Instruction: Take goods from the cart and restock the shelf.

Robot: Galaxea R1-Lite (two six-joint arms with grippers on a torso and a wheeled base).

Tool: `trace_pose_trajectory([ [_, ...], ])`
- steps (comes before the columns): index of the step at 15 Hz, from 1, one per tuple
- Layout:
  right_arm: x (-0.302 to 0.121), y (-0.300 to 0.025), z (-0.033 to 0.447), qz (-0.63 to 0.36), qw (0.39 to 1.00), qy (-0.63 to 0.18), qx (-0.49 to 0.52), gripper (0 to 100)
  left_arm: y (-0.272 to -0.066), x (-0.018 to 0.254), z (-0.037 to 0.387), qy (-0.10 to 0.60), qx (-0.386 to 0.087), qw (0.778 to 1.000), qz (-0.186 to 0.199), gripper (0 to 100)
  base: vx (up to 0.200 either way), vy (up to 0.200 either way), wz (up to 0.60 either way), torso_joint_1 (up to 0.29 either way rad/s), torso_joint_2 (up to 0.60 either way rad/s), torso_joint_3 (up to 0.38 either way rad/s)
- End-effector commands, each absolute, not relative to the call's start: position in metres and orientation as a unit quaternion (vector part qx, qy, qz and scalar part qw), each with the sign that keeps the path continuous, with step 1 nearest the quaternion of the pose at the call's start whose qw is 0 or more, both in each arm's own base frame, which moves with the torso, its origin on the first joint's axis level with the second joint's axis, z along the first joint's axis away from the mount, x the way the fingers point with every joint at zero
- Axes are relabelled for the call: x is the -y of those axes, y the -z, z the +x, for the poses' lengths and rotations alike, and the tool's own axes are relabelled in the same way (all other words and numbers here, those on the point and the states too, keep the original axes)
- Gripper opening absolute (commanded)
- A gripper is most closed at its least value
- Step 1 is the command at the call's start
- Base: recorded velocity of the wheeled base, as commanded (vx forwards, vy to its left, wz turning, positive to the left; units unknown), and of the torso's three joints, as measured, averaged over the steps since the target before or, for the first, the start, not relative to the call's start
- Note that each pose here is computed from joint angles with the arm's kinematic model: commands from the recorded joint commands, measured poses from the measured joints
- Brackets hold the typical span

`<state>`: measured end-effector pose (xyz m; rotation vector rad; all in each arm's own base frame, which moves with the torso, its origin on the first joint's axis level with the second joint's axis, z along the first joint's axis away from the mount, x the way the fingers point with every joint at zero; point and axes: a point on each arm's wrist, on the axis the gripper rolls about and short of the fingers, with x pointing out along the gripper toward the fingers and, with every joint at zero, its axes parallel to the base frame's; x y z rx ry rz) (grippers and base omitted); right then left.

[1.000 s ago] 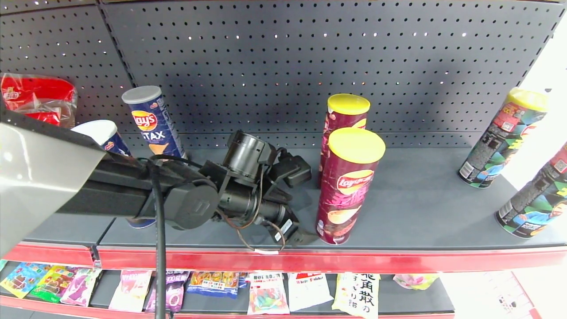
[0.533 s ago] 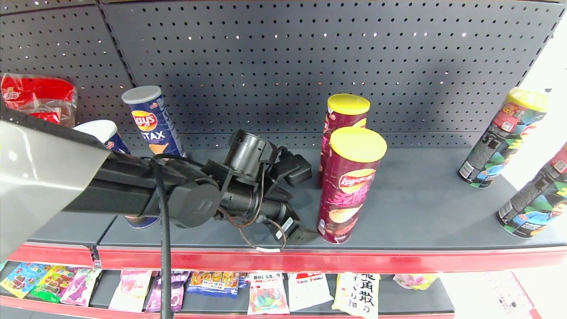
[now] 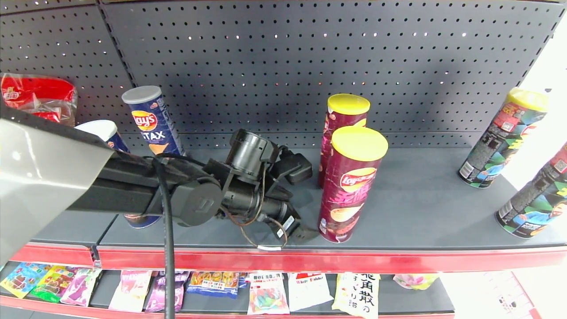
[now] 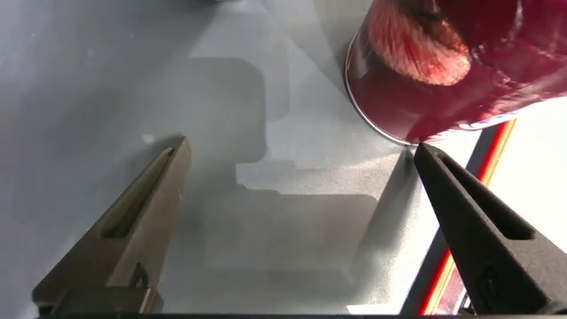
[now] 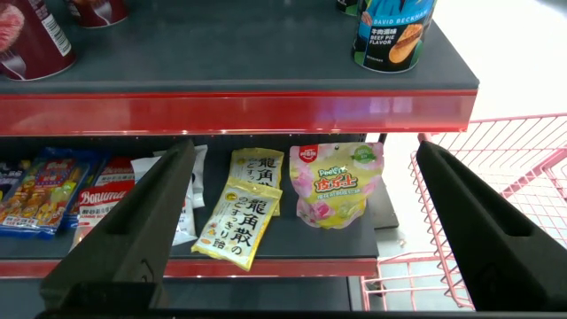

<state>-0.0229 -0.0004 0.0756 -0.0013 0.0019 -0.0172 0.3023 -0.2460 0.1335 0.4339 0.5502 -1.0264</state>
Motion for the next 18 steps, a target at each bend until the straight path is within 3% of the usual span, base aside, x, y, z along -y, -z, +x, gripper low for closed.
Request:
trace_pose_trajectory([
  [1, 0.0, -0.076, -0.023, -0.001, 1.0, 0.008, -0.001, 100, -0.134, 0.246, 0.302, 0.481, -0.257, 0.813, 0.203, 100, 0.0, 0.0, 0.0, 0.0, 0.0, 0.0],
  [4, 0.0, -0.076, -0.023, -0.001, 1.0, 0.008, -0.001, 100, -0.134, 0.244, 0.3, 0.481, -0.258, 0.813, 0.204, 100, 0.0, 0.0, 0.0, 0.0, 0.0, 0.0],
  [6, 0.0, -0.076, -0.023, -0.001, 1.0, 0.008, -0.001, 100, -0.147, 0.233, 0.291, 0.477, -0.251, 0.818, 0.199, 100, 0.0, 0.0, 0.0, 0.0, 0.0, 0.0],
  [10, 0.0, -0.076, -0.023, -0.001, 1.0, 0.009, -0.001, 100, -0.197, 0.169, 0.243, 0.447, -0.209, 0.85, 0.185, 100, 0.0, 0.0, 0.0, 0.0, 0.0, 0.0],
  [13, 0.0, -0.076, -0.023, -0.001, 1.0, 0.008, -0.001, 100, -0.228, 0.118, 0.177, 0.428, -0.154, 0.874, 0.17, 100, 0.0, 0.0, 0.0, 0.0, 0.0, 0.0],
  [15, 0.0, -0.076, -0.023, 0.0, 1.0, 0.009, -0.001, 100, -0.234, 0.084, 0.126, 0.401, -0.119, 0.898, 0.136, 100, 0.0, 0.0, 0.0, 0.0, 0.0, 0.0],
  [18, 0.0, -0.076, -0.023, 0.0, 1.0, 0.008, -0.001, 100, -0.216, 0.033, 0.052, 0.294, -0.056, 0.948, 0.108, 100, 0.0, 0.0, 0.0, 0.0, 0.0, 0.0],
])
